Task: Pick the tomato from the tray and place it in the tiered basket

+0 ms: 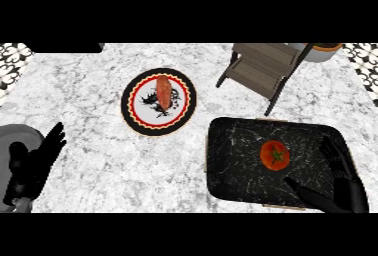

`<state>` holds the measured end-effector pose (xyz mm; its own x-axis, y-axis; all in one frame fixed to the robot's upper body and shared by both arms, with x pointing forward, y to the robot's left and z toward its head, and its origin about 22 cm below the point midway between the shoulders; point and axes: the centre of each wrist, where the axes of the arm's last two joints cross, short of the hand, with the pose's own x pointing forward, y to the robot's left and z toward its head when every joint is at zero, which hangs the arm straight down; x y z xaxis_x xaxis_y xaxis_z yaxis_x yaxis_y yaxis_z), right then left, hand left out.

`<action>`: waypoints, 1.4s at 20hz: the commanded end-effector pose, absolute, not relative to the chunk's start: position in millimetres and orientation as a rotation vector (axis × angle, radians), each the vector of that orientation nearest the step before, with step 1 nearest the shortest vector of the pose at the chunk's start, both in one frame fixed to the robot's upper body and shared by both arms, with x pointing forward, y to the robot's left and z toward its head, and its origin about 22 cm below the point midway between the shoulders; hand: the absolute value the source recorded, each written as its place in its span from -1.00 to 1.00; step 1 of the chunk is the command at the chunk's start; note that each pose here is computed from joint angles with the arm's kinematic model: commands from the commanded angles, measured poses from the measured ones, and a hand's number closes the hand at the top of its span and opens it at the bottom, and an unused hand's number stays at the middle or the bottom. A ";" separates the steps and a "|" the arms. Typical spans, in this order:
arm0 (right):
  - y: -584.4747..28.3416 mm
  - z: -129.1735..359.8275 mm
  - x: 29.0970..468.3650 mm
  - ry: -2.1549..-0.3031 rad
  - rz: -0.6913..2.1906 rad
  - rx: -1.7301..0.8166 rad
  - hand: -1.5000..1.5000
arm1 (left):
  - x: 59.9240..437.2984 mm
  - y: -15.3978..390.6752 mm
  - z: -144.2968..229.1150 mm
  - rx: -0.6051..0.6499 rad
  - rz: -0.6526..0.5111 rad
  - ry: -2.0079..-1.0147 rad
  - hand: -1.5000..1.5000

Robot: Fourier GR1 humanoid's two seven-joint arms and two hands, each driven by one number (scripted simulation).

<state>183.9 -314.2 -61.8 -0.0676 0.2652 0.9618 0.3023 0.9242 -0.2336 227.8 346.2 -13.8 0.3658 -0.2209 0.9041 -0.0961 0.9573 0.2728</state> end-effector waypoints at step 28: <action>-331.8 72.3 219.8 -1.096 0.465 -0.377 -1.00 | 224.8 329.7 -7.2 0.269 -0.051 -1.204 0.00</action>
